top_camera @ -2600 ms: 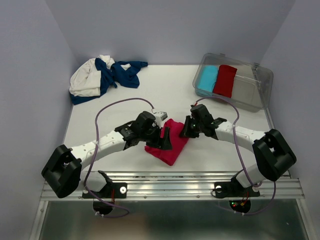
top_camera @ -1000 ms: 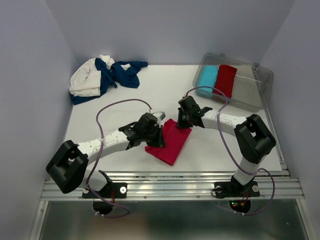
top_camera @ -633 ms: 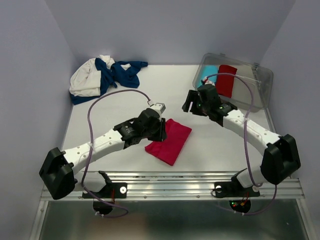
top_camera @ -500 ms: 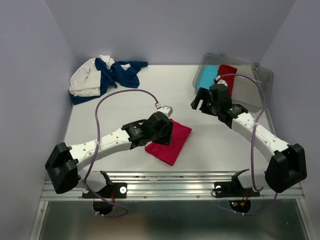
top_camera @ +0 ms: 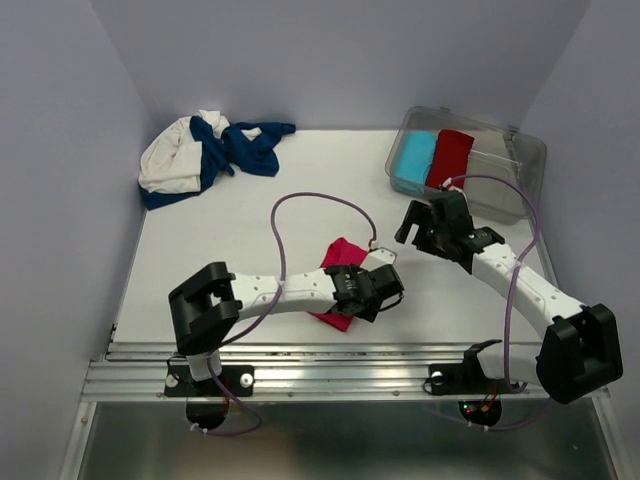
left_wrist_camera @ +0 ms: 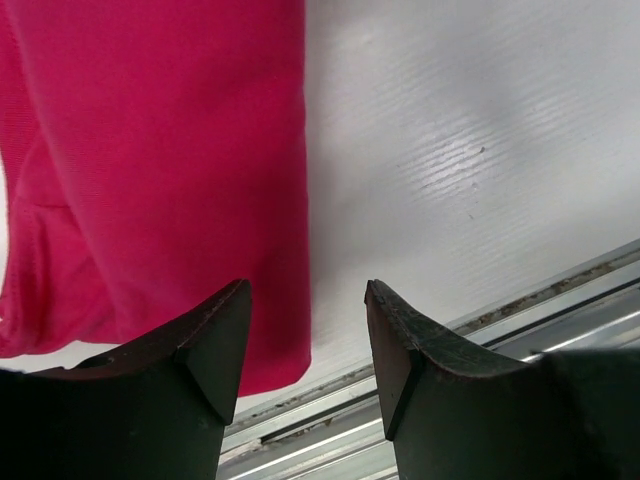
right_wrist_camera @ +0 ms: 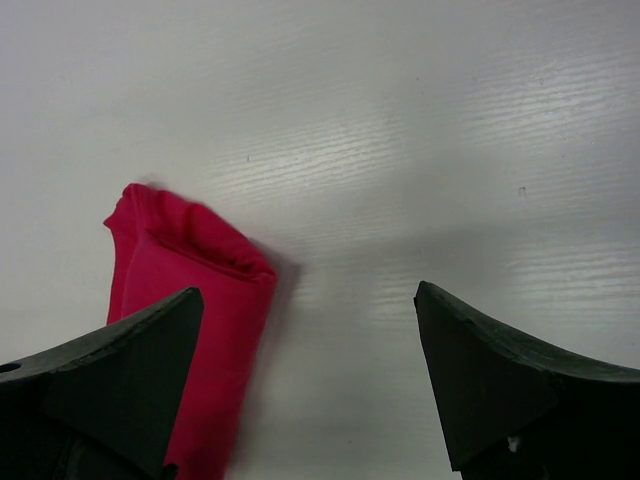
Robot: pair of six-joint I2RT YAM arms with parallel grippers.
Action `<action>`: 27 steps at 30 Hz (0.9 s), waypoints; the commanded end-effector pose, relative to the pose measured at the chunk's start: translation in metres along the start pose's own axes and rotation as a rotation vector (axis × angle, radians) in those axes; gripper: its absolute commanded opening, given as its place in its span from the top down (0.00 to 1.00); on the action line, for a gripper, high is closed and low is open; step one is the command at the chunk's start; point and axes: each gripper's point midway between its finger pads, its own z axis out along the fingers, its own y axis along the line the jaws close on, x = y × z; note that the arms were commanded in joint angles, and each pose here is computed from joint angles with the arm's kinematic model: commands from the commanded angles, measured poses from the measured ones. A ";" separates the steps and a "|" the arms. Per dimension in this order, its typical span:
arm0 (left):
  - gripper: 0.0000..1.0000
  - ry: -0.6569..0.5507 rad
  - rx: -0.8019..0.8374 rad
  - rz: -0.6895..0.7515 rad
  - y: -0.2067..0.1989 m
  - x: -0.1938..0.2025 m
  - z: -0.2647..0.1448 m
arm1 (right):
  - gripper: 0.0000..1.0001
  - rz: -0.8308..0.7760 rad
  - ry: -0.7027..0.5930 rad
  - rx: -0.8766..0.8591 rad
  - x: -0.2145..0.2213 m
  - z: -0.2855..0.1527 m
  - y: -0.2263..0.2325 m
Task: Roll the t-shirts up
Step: Roll the T-shirt to the center of the board.
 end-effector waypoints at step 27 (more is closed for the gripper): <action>1.00 0.051 -0.136 0.089 0.008 0.028 0.046 | 0.06 0.027 0.011 -0.012 0.009 -0.007 -0.009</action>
